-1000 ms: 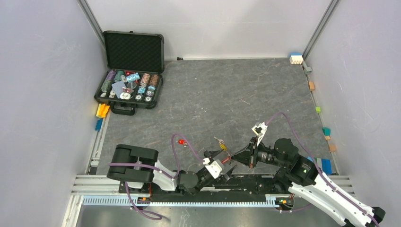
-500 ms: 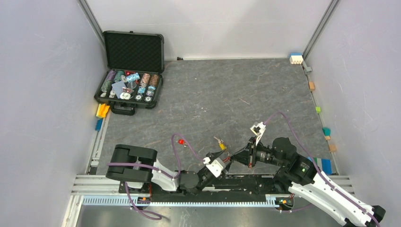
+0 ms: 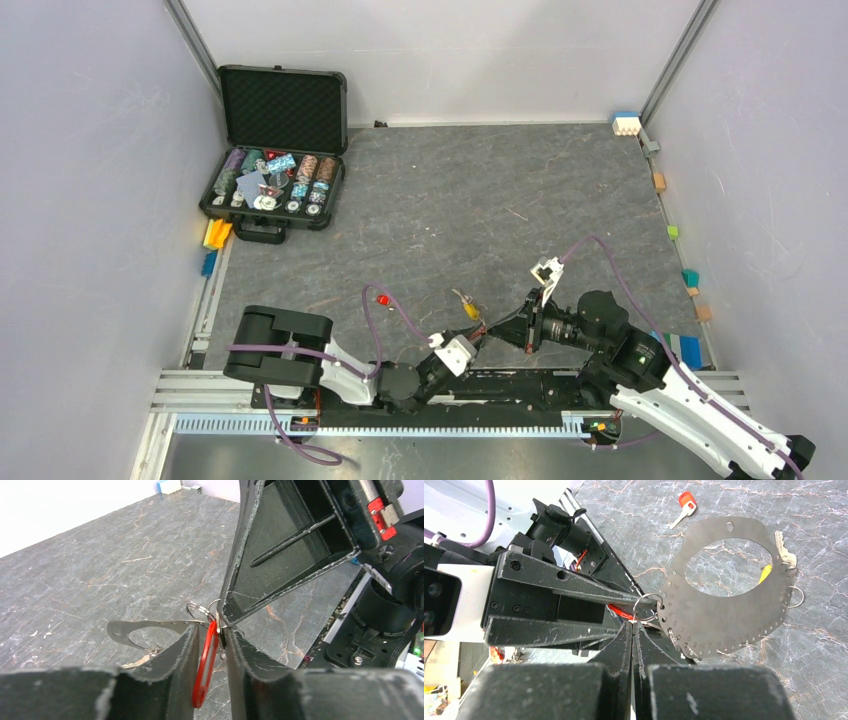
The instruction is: Remove the keys from the keyring
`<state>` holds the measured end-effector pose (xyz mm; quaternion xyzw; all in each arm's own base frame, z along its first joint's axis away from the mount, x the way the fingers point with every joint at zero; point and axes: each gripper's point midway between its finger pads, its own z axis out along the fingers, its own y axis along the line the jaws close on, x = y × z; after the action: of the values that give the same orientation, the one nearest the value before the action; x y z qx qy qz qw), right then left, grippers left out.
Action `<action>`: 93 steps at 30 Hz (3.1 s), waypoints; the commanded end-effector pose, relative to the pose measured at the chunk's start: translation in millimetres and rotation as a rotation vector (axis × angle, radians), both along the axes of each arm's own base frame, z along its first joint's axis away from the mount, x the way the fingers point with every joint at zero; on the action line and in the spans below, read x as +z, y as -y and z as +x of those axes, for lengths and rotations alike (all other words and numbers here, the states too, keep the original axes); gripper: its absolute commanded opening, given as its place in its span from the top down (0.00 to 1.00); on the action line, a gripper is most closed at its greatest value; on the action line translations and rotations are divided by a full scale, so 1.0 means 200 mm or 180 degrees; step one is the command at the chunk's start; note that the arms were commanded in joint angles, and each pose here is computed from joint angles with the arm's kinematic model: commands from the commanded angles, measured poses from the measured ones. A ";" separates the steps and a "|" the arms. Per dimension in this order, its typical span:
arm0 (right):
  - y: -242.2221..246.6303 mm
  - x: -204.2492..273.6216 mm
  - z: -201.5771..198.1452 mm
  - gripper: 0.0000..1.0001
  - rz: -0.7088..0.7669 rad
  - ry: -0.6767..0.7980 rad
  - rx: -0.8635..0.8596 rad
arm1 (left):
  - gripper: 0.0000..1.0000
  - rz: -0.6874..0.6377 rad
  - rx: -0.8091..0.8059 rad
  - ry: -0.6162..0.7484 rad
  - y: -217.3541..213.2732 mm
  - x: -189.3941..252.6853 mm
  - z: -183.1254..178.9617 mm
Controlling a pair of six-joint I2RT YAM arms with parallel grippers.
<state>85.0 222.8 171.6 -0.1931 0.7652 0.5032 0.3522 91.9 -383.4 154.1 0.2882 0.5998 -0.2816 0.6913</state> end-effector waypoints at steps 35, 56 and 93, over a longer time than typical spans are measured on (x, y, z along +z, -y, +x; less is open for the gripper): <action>-0.05 0.31 0.14 0.45 0.0747 0.1840 -0.0044 | 0.98 0.0425 -0.0738 -0.0757 -0.48 0.29 -0.03; -0.12 0.27 0.10 0.51 0.0578 0.2531 0.0429 | 0.98 0.1658 -0.1572 -0.0558 -0.40 0.48 -0.07; -0.19 0.28 0.07 0.40 0.0703 0.1770 0.0537 | 0.98 0.1567 -0.0731 -0.0873 -0.35 0.49 0.15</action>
<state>99.8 260.4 198.9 -0.3641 0.5933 0.5194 0.4957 109.9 -301.2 215.5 0.5219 0.7051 -0.2121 0.4307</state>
